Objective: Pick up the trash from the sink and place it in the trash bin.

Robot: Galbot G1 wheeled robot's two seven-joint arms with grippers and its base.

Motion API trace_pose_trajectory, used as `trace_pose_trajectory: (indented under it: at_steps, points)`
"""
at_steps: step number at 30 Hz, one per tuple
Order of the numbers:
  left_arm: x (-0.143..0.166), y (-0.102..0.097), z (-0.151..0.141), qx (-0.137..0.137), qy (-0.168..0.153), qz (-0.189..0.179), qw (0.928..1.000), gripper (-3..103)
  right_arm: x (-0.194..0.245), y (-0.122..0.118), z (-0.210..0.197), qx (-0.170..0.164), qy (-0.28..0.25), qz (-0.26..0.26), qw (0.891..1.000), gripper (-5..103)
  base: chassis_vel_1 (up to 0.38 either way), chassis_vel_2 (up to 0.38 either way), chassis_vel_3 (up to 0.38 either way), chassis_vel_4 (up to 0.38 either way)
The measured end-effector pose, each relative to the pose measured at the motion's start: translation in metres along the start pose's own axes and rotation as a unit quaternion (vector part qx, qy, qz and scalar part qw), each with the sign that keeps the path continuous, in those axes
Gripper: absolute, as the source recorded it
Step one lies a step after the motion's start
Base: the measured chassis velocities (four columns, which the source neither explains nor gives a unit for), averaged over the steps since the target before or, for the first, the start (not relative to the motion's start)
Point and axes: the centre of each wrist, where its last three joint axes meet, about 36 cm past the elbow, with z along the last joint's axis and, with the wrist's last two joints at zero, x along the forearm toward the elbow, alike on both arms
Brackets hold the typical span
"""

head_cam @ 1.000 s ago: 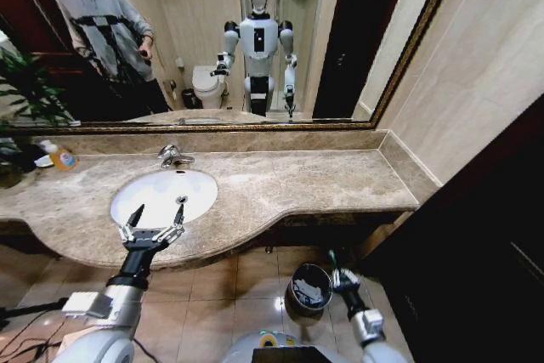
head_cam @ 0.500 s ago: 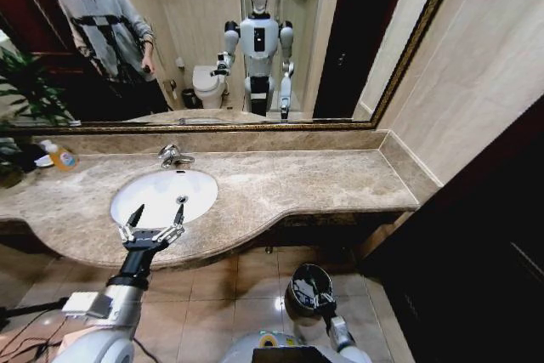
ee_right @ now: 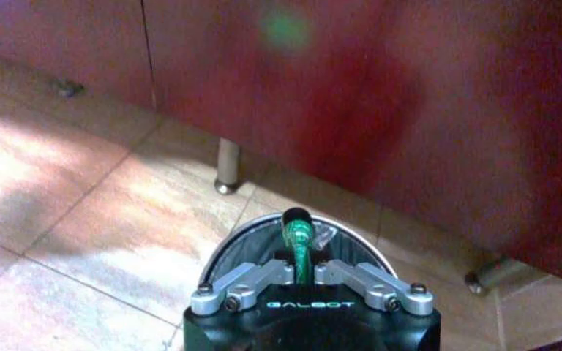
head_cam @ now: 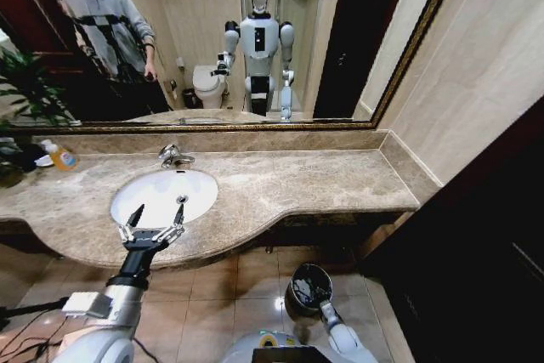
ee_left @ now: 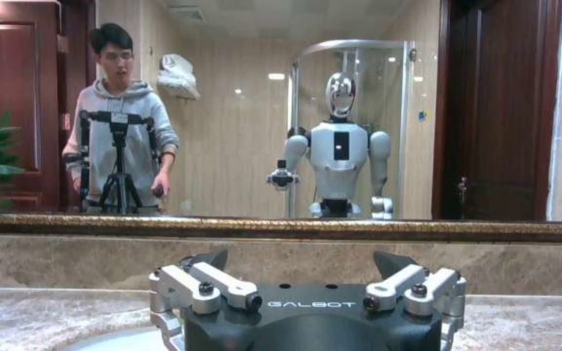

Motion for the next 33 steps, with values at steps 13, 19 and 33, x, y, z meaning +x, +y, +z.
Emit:
trace_pose_trajectory:
  at_steps: [13,19,33]
  points:
    - [0.000,0.000,0.000,0.000,0.000,0.000,1.0000,100,-0.016,-0.007,0.004,-0.010,0.023,0.017,1.000,25,0.000,0.000,0.000,0.000]
    - [0.000,0.000,0.000,0.000,0.000,0.000,1.0000,100,-0.015,-0.010,0.006,-0.009,0.026,0.022,0.999,47,0.000,0.000,0.000,0.000]
    - [0.000,0.000,0.000,0.000,0.000,0.000,1.0000,100,-0.007,-0.007,0.012,-0.006,0.024,0.025,0.999,99,0.000,0.000,0.000,0.000]
